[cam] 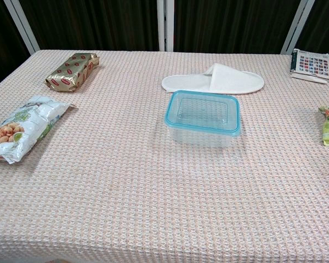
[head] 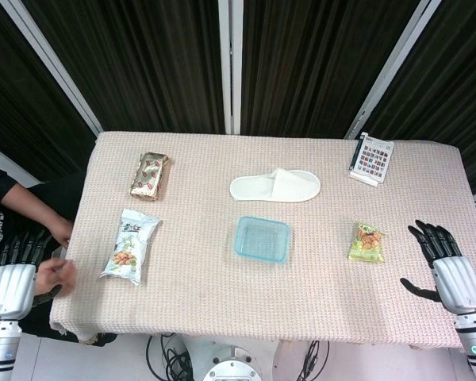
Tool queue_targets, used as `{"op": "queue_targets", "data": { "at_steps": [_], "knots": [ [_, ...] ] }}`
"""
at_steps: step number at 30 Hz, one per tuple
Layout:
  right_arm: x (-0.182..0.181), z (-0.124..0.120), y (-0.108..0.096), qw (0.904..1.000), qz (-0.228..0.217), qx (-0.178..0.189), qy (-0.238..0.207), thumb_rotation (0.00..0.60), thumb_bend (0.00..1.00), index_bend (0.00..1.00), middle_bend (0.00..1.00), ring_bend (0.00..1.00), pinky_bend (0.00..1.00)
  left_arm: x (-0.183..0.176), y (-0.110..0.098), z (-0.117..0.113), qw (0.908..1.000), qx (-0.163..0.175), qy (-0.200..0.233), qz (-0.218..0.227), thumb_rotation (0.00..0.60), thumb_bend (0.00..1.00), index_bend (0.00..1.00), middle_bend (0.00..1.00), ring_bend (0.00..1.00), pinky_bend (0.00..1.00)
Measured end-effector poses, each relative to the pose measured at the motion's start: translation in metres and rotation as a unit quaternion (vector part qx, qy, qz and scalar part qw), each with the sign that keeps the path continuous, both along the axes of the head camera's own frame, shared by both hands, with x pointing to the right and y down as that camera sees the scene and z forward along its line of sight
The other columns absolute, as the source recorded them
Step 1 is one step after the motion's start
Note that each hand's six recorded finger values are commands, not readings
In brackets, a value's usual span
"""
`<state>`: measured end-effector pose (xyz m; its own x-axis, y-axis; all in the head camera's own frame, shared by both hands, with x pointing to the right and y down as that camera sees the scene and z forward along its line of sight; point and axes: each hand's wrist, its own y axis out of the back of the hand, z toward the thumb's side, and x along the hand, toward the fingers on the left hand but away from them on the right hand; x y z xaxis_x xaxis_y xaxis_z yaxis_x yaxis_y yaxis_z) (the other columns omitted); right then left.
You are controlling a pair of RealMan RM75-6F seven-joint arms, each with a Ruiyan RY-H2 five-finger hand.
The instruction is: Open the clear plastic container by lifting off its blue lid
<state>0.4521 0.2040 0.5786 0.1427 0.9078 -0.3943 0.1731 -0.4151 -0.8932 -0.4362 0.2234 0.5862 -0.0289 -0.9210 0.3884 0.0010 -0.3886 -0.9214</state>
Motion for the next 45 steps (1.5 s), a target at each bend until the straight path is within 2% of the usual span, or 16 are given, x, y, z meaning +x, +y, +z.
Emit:
{"op": "queue_targets", "data": {
  "at_steps": [8, 16, 22, 24, 27, 31, 34, 36, 38, 40, 42, 45],
  "knots": [
    [-0.015, 0.007, -0.008, 0.9999, -0.007, -0.009, -0.003, 0.6, 0.07, 0.0, 0.0, 0.0, 0.0, 0.001, -0.009, 0.009, 0.9999, -0.006, 0.008, -0.002, 0.6, 0.0, 0.1, 0.07, 0.0, 0.01],
    [-0.043, 0.018, -0.022, 0.998, -0.059, -0.023, -0.008, 0.6, 0.07, 0.0, 0.02, 0.0, 0.0, 0.008, -0.012, 0.008, 0.9998, -0.001, 0.017, 0.012, 0.6, 0.0, 0.1, 0.07, 0.0, 0.01],
    [-0.085, 0.043, -0.04, 0.9908, -0.125, -0.052, -0.01, 0.6, 0.08, 0.0, 0.02, 0.0, 0.0, 0.028, -0.021, 0.008, 0.9982, 0.005, 0.037, 0.047, 0.6, 0.0, 0.1, 0.07, 0.0, 0.01],
    [-0.103, 0.045, -0.046, 0.9879, -0.145, -0.049, -0.022, 0.6, 0.08, 0.0, 0.02, 0.0, 0.0, 0.043, -0.026, 0.009, 0.9962, 0.002, 0.052, 0.07, 0.6, 0.0, 0.09, 0.07, 0.0, 0.01],
    [-0.106, 0.038, -0.048, 0.9884, -0.144, -0.035, -0.033, 0.6, 0.08, 0.0, 0.02, 0.0, 0.0, 0.07, -0.035, 0.015, 0.9913, -0.016, 0.076, 0.106, 0.6, 0.0, 0.08, 0.07, 0.0, 0.01],
    [-0.093, 0.021, -0.047, 0.9918, -0.123, -0.004, -0.036, 0.6, 0.08, 0.0, 0.02, 0.0, 0.0, 0.12, -0.049, 0.028, 0.9774, -0.045, 0.113, 0.173, 0.6, 0.0, 0.08, 0.07, 0.0, 0.01],
    [-0.077, 0.007, -0.041, 0.9942, -0.102, 0.015, -0.032, 0.6, 0.08, 0.0, 0.02, 0.0, 0.0, 0.166, -0.061, 0.041, 0.9609, -0.068, 0.137, 0.231, 0.6, 0.0, 0.07, 0.06, 0.0, 0.01],
    [-0.066, -0.001, -0.036, 0.9954, -0.089, 0.022, -0.027, 0.6, 0.08, 0.0, 0.02, 0.0, 0.0, 0.204, -0.068, 0.051, 0.9467, -0.084, 0.155, 0.27, 0.6, 0.0, 0.06, 0.06, 0.0, 0.01],
    [-0.06, -0.005, -0.032, 0.9961, -0.082, 0.024, -0.023, 0.6, 0.08, 0.0, 0.02, 0.0, 0.0, 0.244, -0.074, 0.058, 0.9315, -0.098, 0.174, 0.304, 0.6, 0.0, 0.05, 0.05, 0.0, 0.01],
    [-0.057, -0.006, -0.03, 0.9964, -0.078, 0.023, -0.022, 0.6, 0.08, 0.0, 0.02, 0.0, 0.0, 0.275, -0.079, 0.064, 0.9205, -0.107, 0.186, 0.327, 0.6, 0.0, 0.03, 0.03, 0.0, 0.01],
    [-0.055, -0.005, -0.029, 0.9966, -0.076, 0.021, -0.023, 0.6, 0.08, 0.0, 0.01, 0.0, 0.0, 0.301, -0.085, 0.069, 0.9139, -0.115, 0.19, 0.34, 0.6, 0.0, 0.02, 0.01, 0.0, 0.01],
    [-0.054, -0.003, -0.029, 0.9967, -0.076, 0.017, -0.023, 0.6, 0.08, 0.0, 0.01, 0.0, 0.0, 0.327, -0.094, 0.075, 0.9103, -0.124, 0.189, 0.347, 0.6, 0.0, 0.01, 0.0, 0.0, 0.01]
  ]
}}
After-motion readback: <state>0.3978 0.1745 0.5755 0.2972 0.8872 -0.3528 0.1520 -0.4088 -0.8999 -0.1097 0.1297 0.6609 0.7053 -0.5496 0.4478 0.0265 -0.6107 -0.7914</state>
